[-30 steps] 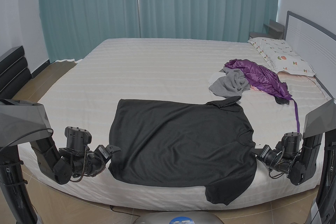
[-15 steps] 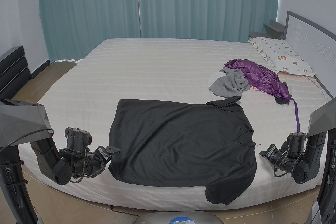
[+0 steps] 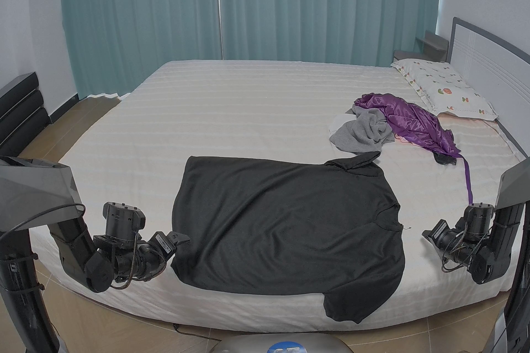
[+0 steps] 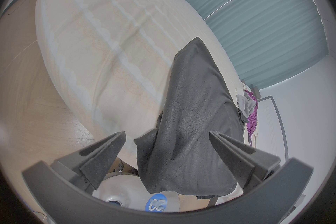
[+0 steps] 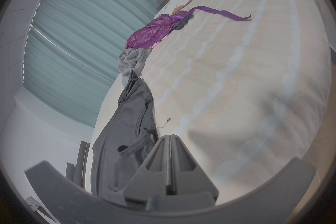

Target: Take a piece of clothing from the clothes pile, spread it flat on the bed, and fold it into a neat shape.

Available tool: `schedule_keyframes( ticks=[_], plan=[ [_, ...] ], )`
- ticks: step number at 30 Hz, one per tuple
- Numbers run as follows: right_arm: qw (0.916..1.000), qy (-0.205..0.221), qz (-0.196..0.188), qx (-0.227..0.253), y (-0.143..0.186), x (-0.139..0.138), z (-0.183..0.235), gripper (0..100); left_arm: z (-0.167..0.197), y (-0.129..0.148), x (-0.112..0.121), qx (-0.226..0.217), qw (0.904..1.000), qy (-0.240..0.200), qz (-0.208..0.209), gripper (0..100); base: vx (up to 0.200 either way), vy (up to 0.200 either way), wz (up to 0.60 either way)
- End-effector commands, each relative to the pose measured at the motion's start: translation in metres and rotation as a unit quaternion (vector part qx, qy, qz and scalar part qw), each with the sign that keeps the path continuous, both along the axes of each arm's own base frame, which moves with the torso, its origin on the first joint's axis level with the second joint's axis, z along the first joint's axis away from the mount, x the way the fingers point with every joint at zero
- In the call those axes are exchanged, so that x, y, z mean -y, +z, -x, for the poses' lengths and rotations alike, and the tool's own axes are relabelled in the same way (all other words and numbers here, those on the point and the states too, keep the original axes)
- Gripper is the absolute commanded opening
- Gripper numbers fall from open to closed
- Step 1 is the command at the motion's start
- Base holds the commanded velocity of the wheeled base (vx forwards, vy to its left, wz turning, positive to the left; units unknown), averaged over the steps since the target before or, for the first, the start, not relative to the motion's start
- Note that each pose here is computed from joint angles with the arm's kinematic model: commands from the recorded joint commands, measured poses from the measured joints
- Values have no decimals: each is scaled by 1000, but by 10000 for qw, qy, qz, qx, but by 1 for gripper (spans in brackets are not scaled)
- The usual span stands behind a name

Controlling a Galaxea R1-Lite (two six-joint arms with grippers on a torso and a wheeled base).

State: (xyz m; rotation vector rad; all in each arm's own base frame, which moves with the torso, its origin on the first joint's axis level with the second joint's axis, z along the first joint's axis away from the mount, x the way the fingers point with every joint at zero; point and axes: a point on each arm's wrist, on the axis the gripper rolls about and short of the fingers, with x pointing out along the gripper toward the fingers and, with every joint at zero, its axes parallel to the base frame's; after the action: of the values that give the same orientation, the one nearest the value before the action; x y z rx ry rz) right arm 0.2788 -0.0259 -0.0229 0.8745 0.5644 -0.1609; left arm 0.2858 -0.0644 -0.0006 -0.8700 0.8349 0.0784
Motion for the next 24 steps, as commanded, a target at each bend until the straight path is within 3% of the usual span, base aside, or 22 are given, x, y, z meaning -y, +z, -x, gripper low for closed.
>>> schedule_keyframes(
  ticks=[1,4,12,13,24],
  plan=[
    [9999,-132,7,76,2,8,-2,0,0,0,0,-4,10000,3,3,100,0,0,0],
    [10000,-78,-23,33,0,7,-1,0,-1,0,0,11,10000,3,6,100,0,0,0],
    [9980,554,-288,8,4,-10,7,0,-1,2,0,42,10000,13,35,100,0,0,0],
    [9975,642,-283,-1,3,-15,7,100,-1,2,0,42,10000,13,35,100,0,0,0],
    [9926,1185,-216,-148,-11,-44,4,100,-1,2,0,47,10000,18,42,100,0,0,0]
  ],
)
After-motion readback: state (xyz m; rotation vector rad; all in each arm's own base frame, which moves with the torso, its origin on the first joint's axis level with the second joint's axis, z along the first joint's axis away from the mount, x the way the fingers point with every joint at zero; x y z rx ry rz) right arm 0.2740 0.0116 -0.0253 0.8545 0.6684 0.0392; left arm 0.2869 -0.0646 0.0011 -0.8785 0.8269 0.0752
